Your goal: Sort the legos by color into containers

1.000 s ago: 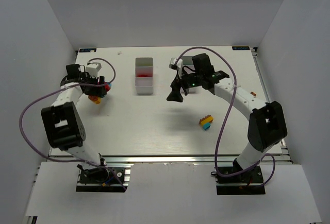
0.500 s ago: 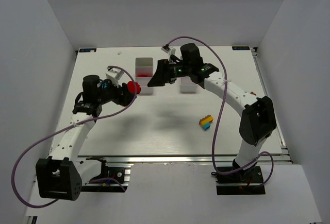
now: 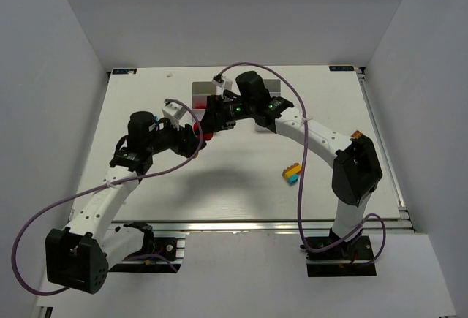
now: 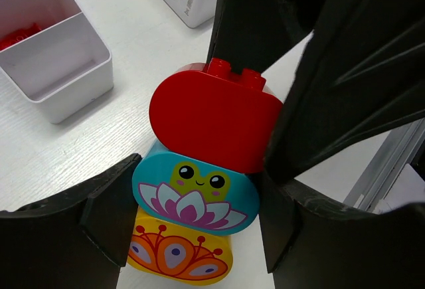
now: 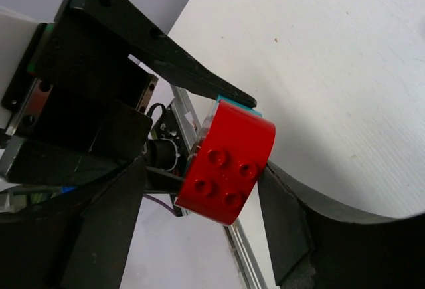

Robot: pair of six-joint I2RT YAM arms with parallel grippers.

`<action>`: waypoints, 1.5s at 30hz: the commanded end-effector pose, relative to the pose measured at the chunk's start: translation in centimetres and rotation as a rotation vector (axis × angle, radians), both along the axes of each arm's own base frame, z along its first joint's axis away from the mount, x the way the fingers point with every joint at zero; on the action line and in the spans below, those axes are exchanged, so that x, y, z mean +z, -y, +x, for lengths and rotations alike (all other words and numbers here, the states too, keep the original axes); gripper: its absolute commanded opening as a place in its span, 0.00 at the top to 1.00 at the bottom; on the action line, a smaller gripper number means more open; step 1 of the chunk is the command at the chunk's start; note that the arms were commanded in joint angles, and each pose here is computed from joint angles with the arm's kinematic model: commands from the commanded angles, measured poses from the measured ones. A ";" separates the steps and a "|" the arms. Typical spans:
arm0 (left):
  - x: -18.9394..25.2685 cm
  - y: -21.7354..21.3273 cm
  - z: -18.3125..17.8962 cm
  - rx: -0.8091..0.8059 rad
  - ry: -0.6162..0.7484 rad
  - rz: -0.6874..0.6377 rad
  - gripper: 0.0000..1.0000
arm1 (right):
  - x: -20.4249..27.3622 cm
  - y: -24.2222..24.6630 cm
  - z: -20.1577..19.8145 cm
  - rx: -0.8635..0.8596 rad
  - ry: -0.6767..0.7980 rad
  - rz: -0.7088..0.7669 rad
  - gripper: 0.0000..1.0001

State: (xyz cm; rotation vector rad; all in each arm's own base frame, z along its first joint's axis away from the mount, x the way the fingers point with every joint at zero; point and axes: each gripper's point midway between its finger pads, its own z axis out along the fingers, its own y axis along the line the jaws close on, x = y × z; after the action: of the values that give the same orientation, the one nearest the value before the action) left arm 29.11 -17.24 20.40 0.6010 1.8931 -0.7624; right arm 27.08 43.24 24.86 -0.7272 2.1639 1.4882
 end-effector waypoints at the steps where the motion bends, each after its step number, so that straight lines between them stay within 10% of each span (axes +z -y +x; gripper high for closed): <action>1: 1.4 0.1 0.2 0.011 0.050 -0.012 0.95 | 0.1 -0.3 0.4 -0.025 0.010 0.000 0.29; 8: 1.3 -0.1 0.1 0.024 0.052 0.001 0.95 | -0.7 -0.1 0.4 -0.044 -0.006 -0.030 0.57; 13: 0.2 -1.0 -0.1 0.043 0.034 0.067 0.95 | -0.2 -0.2 1.1 -0.063 0.015 -0.023 1.00; 30: -5.2 -4.6 -1.1 0.147 -0.041 0.260 0.98 | 3.8 1.8 7.0 -0.187 0.097 0.060 1.00; 38: -1.5 -4.1 0.1 0.194 -0.034 0.195 1.00 | 2.8 1.5 14.9 -0.027 0.897 -0.144 1.00; 45: 1.9 -3.6 1.0 0.244 -0.027 0.108 1.00 | 1.0 0.0 16.7 0.109 1.260 -0.181 1.00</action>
State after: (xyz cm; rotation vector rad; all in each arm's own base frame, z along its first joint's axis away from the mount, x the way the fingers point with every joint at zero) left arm 29.79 -13.46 19.94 0.4813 2.0367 -0.4925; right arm 42.34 42.47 24.51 -1.2281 1.5157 0.7090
